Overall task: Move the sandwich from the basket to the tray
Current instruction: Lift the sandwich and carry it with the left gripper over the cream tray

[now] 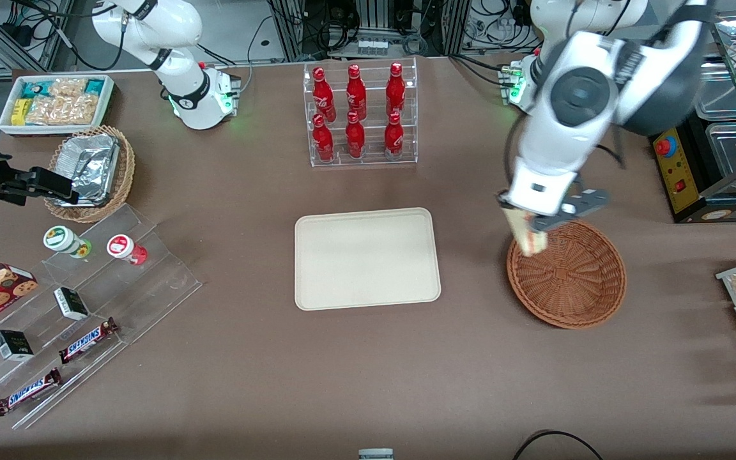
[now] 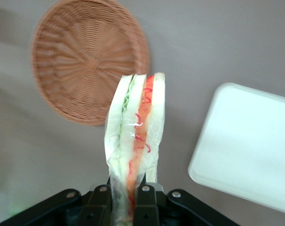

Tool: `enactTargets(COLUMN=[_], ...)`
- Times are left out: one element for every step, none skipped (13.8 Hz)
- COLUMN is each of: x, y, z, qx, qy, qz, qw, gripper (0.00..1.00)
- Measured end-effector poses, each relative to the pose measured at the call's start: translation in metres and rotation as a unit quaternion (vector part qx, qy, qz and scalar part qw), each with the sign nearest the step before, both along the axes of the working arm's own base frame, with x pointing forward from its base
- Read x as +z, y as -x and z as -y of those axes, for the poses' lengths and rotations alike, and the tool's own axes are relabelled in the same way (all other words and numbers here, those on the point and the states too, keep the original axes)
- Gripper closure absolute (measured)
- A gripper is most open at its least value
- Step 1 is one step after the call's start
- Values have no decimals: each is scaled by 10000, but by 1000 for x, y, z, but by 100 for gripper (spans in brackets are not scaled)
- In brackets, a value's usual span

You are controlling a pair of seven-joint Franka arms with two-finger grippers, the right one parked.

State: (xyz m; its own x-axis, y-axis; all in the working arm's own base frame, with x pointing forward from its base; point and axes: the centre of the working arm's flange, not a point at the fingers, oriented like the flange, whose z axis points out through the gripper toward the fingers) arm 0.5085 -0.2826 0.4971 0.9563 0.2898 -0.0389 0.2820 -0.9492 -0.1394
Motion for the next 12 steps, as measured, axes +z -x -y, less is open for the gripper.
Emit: enactTargets(x=[-2, -7, -12, -17, -23, -31, -41, -52, -63, -74, -84, -94], y=[8, 15, 19, 18, 16, 15, 16, 18, 21, 23, 24, 24], z=[24, 44, 59, 73, 89, 107, 126, 144, 160, 174, 184, 196], qx=[-222, -396, -518, -622, -726, -844, -906, -956, -1000, -1010, -987, -947], qy=[78, 176, 294, 414, 524, 629, 708, 749, 754, 732, 693, 679], qz=[-48, -140, -245, -340, -425, -527, -630, -719, -781, -824, -812, -733], qw=[9997, 9990, 9979, 9966, 9951, 9930, 9914, 9900, 9890, 9888, 9894, 9905], gripper=[84, 84, 84, 84, 84, 84, 84, 84, 84, 84, 84, 84])
